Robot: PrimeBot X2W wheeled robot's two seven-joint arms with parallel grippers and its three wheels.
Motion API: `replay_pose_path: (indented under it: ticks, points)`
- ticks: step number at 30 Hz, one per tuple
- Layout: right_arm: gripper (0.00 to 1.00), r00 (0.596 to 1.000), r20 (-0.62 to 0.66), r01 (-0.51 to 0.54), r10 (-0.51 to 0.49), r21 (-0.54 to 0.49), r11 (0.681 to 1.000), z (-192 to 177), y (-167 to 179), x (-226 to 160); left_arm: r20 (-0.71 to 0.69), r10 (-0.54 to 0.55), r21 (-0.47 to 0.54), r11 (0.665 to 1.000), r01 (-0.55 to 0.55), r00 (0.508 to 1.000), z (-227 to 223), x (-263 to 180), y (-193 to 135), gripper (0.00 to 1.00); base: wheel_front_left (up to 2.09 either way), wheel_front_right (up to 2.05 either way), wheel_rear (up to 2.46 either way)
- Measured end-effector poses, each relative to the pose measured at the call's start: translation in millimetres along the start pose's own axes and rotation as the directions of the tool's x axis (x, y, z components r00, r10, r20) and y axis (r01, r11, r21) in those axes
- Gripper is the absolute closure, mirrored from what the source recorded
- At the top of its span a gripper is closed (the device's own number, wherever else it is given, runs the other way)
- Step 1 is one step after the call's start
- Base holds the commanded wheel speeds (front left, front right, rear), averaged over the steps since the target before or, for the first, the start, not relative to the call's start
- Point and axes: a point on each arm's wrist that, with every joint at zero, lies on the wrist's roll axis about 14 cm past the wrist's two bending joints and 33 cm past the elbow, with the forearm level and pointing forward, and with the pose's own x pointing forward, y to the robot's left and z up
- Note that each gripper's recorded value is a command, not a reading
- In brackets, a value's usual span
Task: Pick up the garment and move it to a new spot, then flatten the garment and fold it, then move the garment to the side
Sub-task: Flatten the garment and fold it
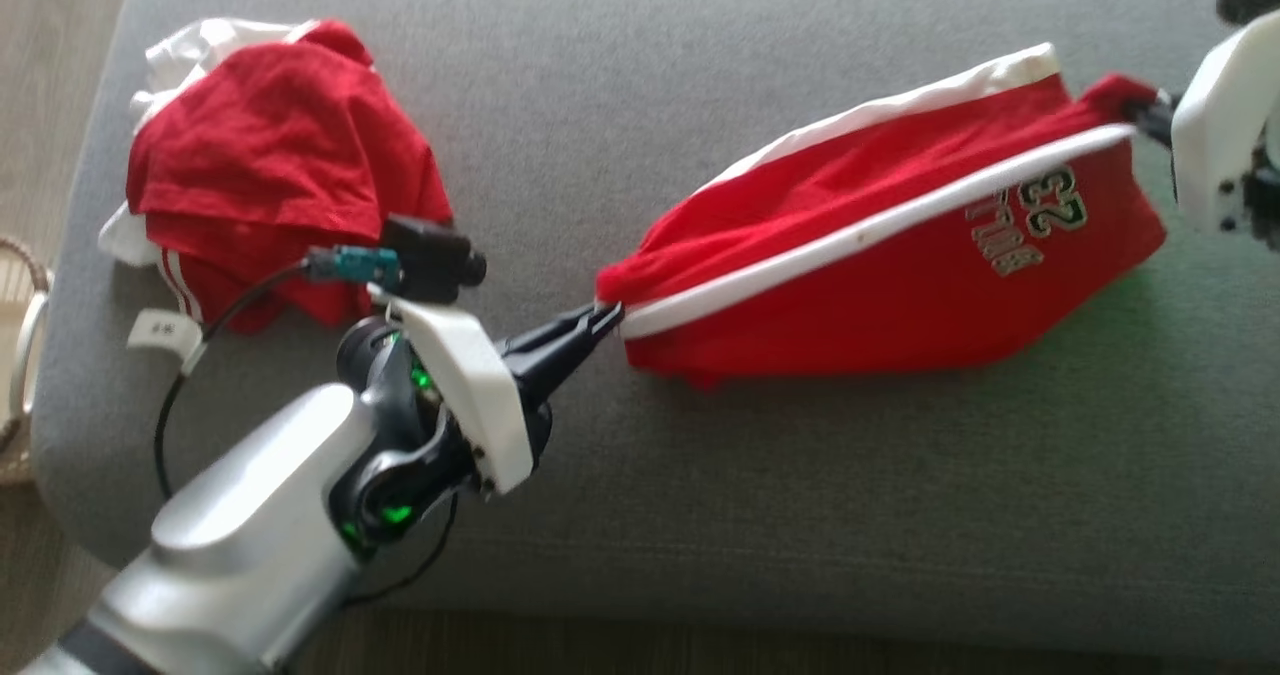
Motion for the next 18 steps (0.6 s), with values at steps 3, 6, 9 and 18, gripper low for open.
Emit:
replay_pose_path:
  ticks: [3, 6, 9, 18]
  points:
    - [1.00, 1.000, -0.006, -0.013, 0.013, 0.008, 1.000, 1, 4, 18, -0.004, 0.009, -0.012, 1.000, -0.009, 1.000, 3, 7, 8, 1.00, 0.00, 0.00, 0.00]
    - [1.00, 0.999, -0.015, -0.031, 0.031, 0.014, 0.999, -1, 10, 36, -0.020, 0.025, -0.030, 0.999, -0.025, 0.999, 1, 15, 18, 1.00, 0.00, 0.00, 0.00]
    - [1.00, 0.999, -0.020, -0.031, 0.032, 0.017, 0.999, -2, 9, 51, -0.034, 0.043, -0.045, 0.998, -0.044, 0.999, -1, 23, 27, 1.00, 0.00, 0.00, 0.00]
    - [1.00, 0.998, -0.041, -0.048, 0.049, 0.012, 0.999, -6, 17, 87, -0.013, 0.081, -0.079, 0.994, -0.082, 0.997, 6, 45, 50, 1.00, 0.00, 0.00, 0.00]
